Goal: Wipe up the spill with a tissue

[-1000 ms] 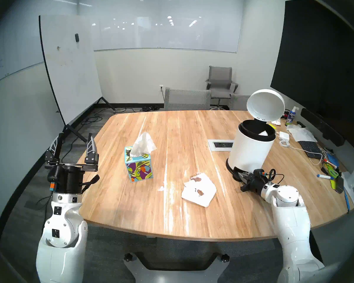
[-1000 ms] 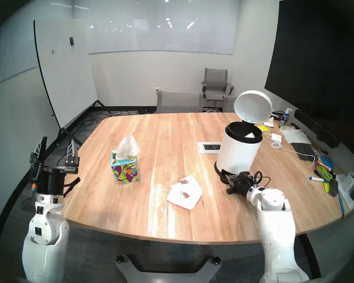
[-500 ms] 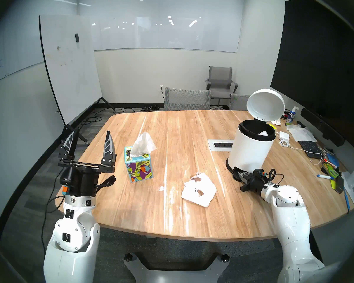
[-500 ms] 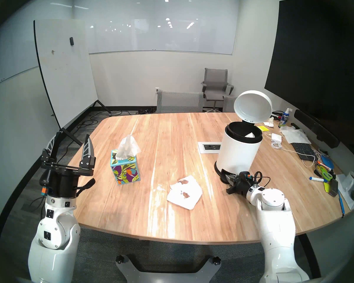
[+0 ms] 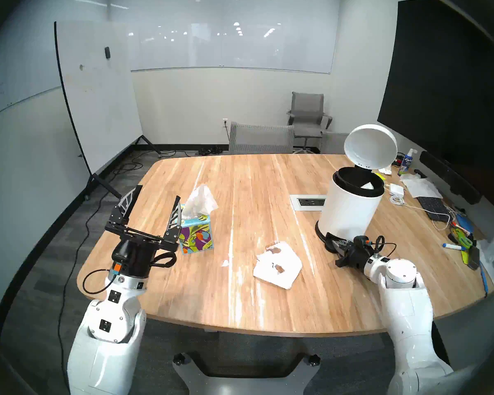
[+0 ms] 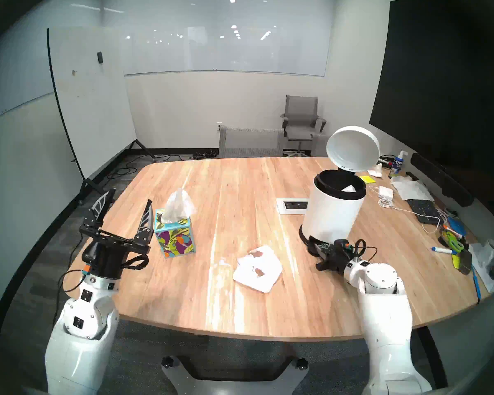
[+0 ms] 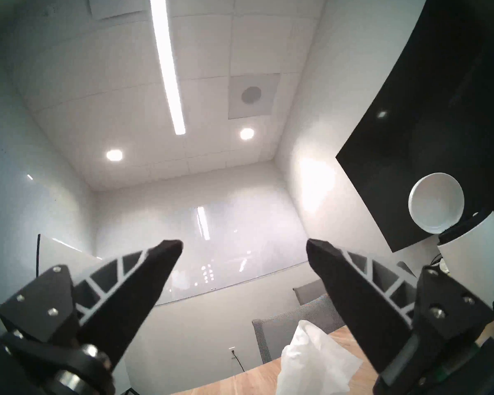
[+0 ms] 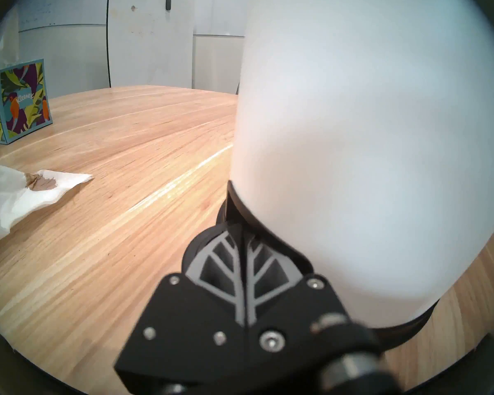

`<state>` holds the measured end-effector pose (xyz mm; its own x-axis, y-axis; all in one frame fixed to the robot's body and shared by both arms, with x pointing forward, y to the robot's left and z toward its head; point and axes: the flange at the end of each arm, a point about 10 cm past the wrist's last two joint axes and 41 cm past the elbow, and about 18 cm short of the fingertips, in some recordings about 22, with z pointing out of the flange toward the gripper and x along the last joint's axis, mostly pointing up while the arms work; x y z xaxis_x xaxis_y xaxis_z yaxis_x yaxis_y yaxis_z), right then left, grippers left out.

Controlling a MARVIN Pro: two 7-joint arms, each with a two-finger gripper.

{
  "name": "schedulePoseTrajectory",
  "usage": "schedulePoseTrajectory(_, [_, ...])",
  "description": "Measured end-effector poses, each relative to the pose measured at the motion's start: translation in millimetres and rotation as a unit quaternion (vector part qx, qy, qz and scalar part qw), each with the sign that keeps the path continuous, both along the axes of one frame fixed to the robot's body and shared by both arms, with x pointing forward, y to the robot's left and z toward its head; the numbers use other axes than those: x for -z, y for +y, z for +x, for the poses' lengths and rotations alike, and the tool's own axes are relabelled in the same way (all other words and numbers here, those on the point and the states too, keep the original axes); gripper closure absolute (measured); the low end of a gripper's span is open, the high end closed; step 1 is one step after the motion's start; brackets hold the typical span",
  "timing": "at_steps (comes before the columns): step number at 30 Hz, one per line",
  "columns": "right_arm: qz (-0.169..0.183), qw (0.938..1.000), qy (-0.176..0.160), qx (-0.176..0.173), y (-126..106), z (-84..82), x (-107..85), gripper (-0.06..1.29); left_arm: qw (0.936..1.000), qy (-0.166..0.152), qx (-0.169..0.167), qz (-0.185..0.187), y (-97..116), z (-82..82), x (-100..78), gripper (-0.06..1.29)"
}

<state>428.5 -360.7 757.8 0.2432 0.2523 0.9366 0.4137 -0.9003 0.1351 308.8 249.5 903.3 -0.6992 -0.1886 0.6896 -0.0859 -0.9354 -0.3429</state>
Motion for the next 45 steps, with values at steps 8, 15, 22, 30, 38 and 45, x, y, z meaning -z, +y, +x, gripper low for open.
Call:
schedulePoseTrajectory(8, [0.001, 1.0000, -0.002, 0.001, 0.1, -0.2, 0.4, 1.25, 0.9972, -0.040, 0.032, 0.053, 0.7, 20.3, -27.2, 0.05])
schedulePoseTrajectory(15, [0.002, 1.0000, -0.003, 0.001, 0.1, -0.3, 0.7, 1.25, 0.9948, -0.054, 0.042, 0.076, 11.2, 37.3, -46.0, 0.05])
schedulePoseTrajectory(22, [0.002, 1.0000, -0.004, 0.001, 0.1, -0.3, 0.9, 1.25, 0.9951, -0.039, 0.040, 0.081, 29.8, 58.8, -52.7, 0.04])
schedulePoseTrajectory(30, [0.004, 1.0000, -0.006, 0.002, 0.2, -0.8, 1.1, 1.25, 0.9959, -0.022, 0.032, 0.082, 50.6, 80.3, -74.2, 0.04])
schedulePoseTrajectory(38, [0.006, 0.9999, -0.010, 0.003, 0.6, -1.6, 1.7, 1.25, 0.9975, -0.031, 0.003, 0.063, 77.5, 92.6, -112.7, 0.04])
schedulePoseTrajectory(45, [0.007, 0.9999, -0.011, 0.005, 0.8, -2.0, 2.3, 1.25, 0.9981, -0.049, -0.020, 0.030, 94.8, 99.9, -149.9, 0.04])
